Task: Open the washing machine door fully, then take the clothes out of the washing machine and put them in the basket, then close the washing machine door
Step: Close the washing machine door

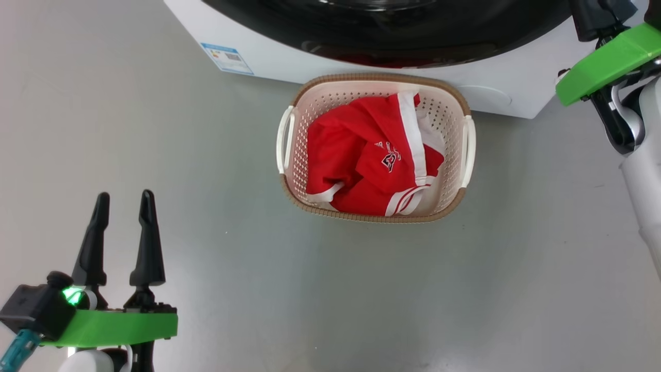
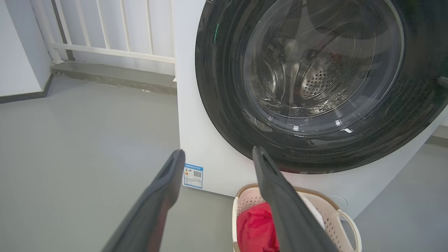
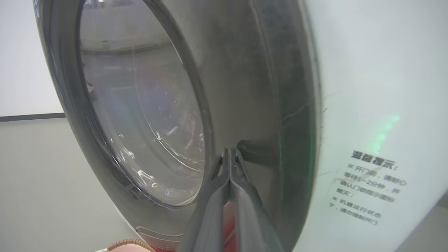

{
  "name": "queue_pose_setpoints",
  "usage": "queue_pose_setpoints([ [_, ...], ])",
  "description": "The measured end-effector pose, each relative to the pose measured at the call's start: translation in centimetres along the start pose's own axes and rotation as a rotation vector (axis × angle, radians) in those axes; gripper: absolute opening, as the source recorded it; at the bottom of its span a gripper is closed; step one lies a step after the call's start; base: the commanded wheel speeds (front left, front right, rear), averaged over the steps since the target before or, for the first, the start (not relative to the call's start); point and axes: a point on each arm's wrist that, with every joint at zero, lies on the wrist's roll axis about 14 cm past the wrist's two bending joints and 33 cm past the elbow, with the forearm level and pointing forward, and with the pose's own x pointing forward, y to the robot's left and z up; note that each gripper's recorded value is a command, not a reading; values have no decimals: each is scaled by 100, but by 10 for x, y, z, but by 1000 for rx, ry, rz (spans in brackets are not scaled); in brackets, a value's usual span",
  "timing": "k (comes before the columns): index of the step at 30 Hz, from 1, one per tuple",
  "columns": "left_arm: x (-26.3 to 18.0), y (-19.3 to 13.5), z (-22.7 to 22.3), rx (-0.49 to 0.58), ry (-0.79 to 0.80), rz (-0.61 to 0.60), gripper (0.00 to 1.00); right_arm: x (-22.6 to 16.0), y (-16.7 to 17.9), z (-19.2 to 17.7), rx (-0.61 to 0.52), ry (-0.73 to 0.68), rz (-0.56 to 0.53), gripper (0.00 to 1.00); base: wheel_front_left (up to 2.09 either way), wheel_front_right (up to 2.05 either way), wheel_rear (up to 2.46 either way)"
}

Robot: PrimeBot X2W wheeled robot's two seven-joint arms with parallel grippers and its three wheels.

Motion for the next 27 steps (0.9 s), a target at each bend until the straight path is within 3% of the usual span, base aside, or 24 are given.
queue_pose_setpoints([
  [5,-1,-3,5,-8,-16,-11,100,-6,-2,14,-16,-19,-13,1,0,0,0],
  [6,-1,-4,7,-9,-20,-13,100,-9,-2,16,-17,-21,-12,8,0,0,0],
  [10,-3,-5,14,-16,-40,-17,100,-24,7,19,-1,-20,-4,55,0,0,0],
  [11,-4,-5,15,-17,-44,-17,100,-28,10,19,7,-18,-2,89,0,0,0],
  [12,-5,-5,16,-19,-45,-17,100,-33,13,19,17,-16,-2,100,0,0,0],
  [27,-11,-17,28,-12,-76,-73,100,-100,12,42,45,-40,-69,100,0,0,0],
])
